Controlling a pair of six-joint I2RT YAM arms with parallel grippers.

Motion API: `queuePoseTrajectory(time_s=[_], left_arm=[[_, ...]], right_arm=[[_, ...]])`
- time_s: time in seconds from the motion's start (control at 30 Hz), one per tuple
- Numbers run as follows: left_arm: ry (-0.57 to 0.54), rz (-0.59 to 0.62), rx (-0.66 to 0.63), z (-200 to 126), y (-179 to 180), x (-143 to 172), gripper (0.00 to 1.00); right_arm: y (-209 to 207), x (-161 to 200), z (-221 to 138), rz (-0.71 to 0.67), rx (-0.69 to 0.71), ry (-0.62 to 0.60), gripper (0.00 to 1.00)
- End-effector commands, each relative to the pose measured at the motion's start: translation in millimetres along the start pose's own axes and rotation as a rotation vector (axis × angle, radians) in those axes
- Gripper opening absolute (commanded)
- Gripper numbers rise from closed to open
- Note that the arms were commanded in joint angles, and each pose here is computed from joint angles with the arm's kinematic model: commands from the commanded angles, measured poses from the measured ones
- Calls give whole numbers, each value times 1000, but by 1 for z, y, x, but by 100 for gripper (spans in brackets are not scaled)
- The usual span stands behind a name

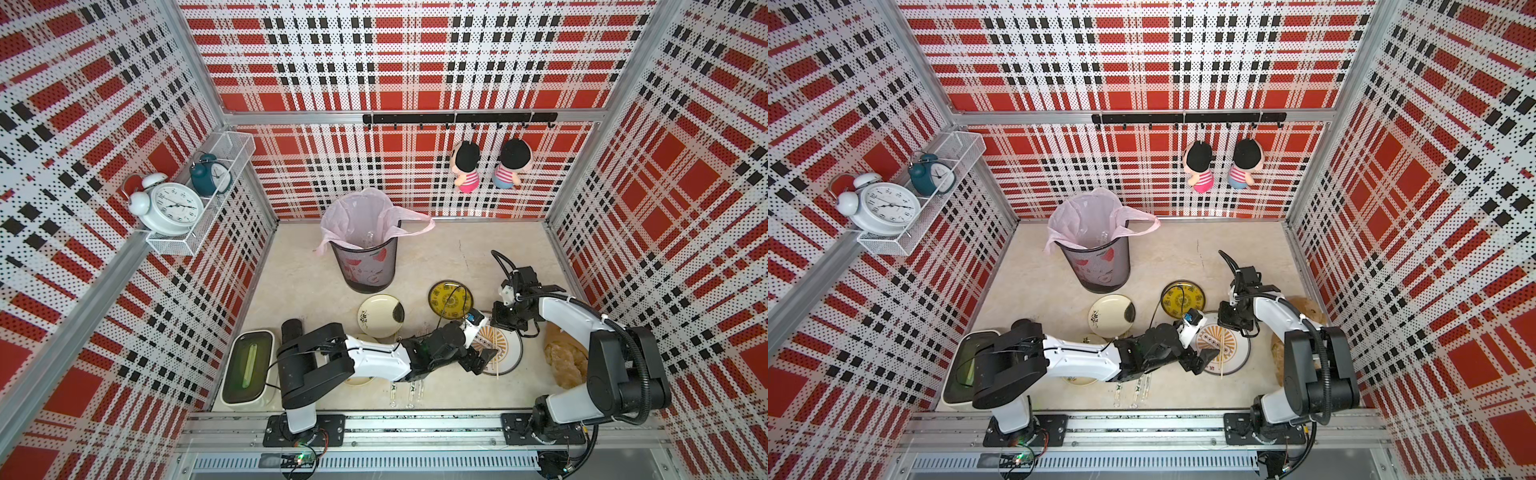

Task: Remove the packaging of disposable chopsticks
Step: Place the disposable chopsticks on the plate.

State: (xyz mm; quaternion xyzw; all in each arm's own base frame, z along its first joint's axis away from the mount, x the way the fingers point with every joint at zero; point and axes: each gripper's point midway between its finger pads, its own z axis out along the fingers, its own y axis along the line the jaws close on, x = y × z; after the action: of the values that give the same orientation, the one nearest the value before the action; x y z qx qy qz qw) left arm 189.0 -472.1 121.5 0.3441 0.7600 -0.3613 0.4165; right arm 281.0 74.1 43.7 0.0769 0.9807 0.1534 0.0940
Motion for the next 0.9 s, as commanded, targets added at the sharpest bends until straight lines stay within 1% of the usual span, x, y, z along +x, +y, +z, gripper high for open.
queuePoseTrajectory(time_s=[0.0,0.3,0.4,0.67,0.77,0.8,0.87], left_arm=[[-27,-11,22,4,-4,-8,91],[-26,-17,29,2,-3,-5,92],[-30,-19,31,1,-2,-6,92],[-29,-21,33,1,-2,-5,92],[-29,-22,33,0,-1,-4,92],[-29,-22,34,0,-1,-3,92],[-27,-23,31,0,0,-3,92]], right_arm=[[-8,3,5,-3,24,20,0],[-11,2,6,3,34,22,0],[-12,1,6,3,40,19,13],[-12,-1,4,-3,42,4,20],[-12,0,2,-4,46,-17,32],[-12,0,-1,-6,49,-27,33],[-10,-2,-7,-10,50,-49,33]])
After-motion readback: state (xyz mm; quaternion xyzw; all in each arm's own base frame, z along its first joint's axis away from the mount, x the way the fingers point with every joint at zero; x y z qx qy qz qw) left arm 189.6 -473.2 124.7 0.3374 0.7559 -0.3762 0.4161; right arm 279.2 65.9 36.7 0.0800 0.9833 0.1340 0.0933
